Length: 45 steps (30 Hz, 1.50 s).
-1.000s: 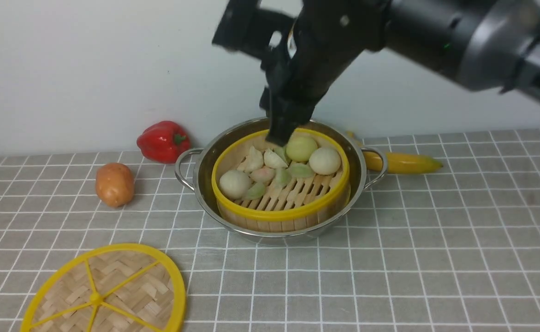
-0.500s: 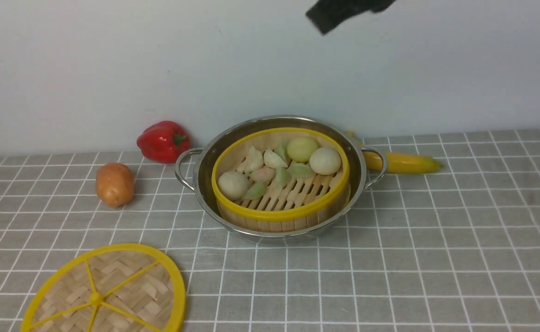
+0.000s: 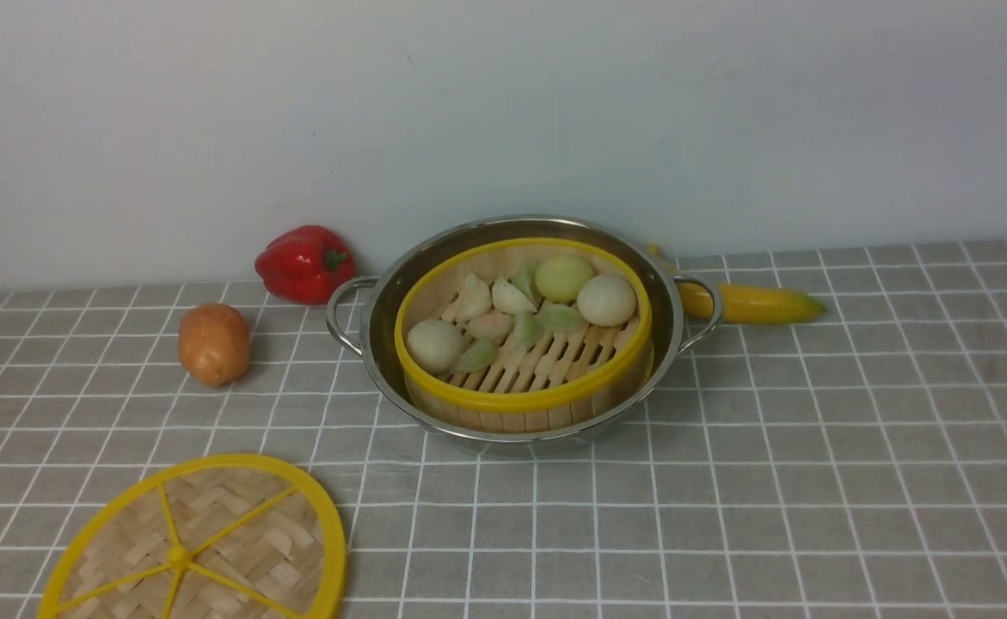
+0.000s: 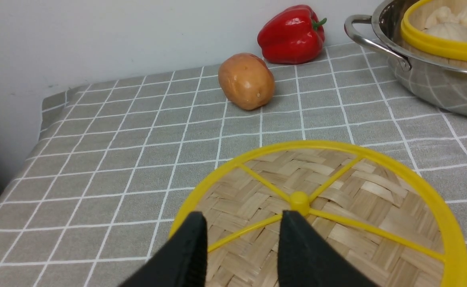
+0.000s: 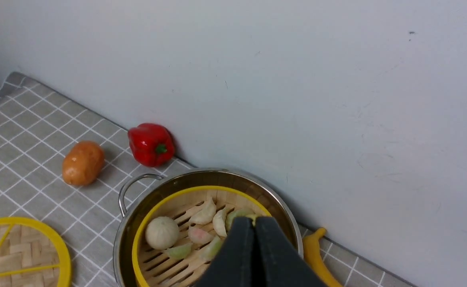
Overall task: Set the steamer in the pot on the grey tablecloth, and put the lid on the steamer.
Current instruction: 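Grasp the bamboo steamer lid lying on the table by its centre knob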
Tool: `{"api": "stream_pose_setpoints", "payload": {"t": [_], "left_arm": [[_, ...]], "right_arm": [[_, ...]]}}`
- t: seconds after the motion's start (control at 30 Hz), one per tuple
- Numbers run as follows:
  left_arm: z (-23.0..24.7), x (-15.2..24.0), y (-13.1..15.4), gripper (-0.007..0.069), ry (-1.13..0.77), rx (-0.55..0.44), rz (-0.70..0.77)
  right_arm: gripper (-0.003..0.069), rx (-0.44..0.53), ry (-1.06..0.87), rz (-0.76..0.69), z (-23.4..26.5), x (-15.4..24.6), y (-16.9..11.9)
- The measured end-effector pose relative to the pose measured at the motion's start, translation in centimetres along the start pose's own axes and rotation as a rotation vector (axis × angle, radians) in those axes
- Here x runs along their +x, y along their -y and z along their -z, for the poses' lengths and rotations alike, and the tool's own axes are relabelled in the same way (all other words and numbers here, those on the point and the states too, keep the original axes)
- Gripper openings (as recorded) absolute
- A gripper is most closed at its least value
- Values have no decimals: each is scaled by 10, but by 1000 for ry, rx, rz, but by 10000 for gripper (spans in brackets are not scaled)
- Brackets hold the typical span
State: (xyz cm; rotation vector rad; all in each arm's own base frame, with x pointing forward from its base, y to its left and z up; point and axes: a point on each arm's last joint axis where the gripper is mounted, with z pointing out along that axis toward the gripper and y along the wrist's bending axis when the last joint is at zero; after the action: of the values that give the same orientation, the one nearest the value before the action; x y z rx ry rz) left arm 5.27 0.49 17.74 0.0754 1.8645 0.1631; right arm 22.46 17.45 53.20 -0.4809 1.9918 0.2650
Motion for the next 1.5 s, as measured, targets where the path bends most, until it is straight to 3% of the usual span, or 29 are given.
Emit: {"api": "stream_pose_setpoints", "payload": {"t": [0.23,0.33,0.5,0.73,1.07,1.27,1.5], "left_arm": [[0,0,0,244,0,0,-1],[0,0,0,244,0,0,-1],[0,0,0,244,0,0,-1],[0,0,0,244,0,0,-1],[0,0,0,244,0,0,-1],[0,0,0,244,0,0,-1],[0,0,0,244,0,0,-1]], "right_arm": [[8,41,-36,35,0,13,5],[22,85,-110,75,2,46,14],[45,121,-48,33,22,99,42],[81,260,209,-97,64,205,83],[114,470,536,-91,91,321,80],[139,493,483,-222,68,374,80],[164,492,444,-233,55,401,79]]}}
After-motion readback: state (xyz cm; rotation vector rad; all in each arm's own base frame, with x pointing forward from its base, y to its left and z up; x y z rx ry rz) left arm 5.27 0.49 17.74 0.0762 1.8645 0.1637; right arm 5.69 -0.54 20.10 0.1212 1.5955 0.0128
